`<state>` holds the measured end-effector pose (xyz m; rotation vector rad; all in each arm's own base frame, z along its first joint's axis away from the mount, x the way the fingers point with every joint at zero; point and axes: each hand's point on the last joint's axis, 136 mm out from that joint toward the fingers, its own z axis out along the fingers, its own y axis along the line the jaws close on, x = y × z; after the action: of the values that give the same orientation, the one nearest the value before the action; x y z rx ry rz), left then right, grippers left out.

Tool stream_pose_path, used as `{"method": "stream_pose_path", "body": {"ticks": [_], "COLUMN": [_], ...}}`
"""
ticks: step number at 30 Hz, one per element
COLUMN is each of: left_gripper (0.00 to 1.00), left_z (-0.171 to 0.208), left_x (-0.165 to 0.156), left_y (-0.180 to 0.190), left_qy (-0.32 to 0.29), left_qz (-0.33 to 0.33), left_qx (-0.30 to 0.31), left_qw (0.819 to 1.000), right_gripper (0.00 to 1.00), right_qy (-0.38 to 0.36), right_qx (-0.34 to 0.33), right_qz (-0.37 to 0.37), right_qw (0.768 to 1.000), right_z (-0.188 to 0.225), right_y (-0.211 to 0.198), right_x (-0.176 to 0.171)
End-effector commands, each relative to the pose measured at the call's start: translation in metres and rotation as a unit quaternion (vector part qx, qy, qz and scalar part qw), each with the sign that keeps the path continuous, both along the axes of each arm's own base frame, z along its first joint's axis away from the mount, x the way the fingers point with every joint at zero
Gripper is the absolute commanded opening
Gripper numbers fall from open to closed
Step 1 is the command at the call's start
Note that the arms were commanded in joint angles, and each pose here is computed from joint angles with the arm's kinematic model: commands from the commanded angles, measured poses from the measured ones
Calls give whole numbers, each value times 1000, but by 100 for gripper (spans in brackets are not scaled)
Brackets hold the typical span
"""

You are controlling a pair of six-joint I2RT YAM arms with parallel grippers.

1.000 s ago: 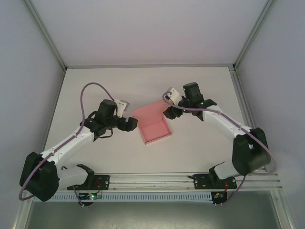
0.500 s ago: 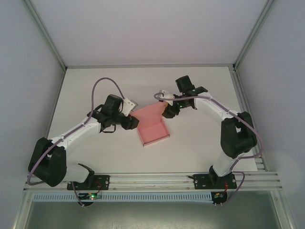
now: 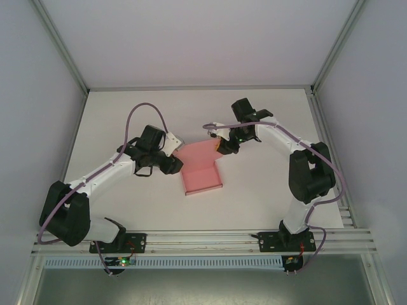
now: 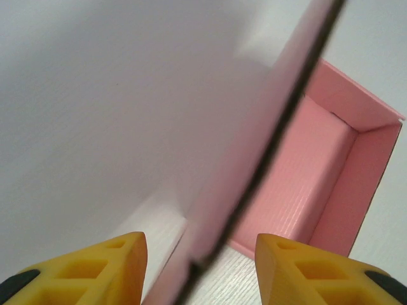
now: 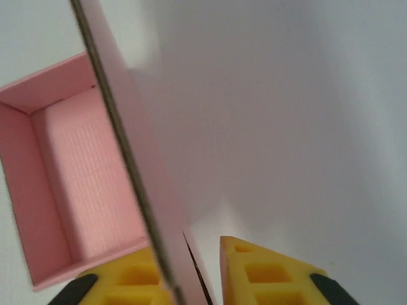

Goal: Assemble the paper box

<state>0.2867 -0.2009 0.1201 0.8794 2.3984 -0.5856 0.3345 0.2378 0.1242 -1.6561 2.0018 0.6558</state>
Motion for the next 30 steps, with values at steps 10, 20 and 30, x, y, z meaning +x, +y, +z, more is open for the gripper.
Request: {"method": "stream_pose_path", "body": {"ticks": [10,20,30], "left_gripper": [17,4,0], "left_z": [16,30,36], "left_x": [15,69,104], "left_y": [0,3,-29], "left_qy": [-8,-4,-4], "left_qz": [11,174,275], "left_qx": [3,-7,-19], "left_qw": [1000,985,961], "right_gripper": [2,0,0], "right_qy": [-2,-79,-88], "right_qx": [-10,13,94], "right_qz": [-8,-336,-624], "right_qw": [1000,939,770], "right_z": [2,38,50], "right_y": [-2,-6,1], "right_x": [2,70,74]}}
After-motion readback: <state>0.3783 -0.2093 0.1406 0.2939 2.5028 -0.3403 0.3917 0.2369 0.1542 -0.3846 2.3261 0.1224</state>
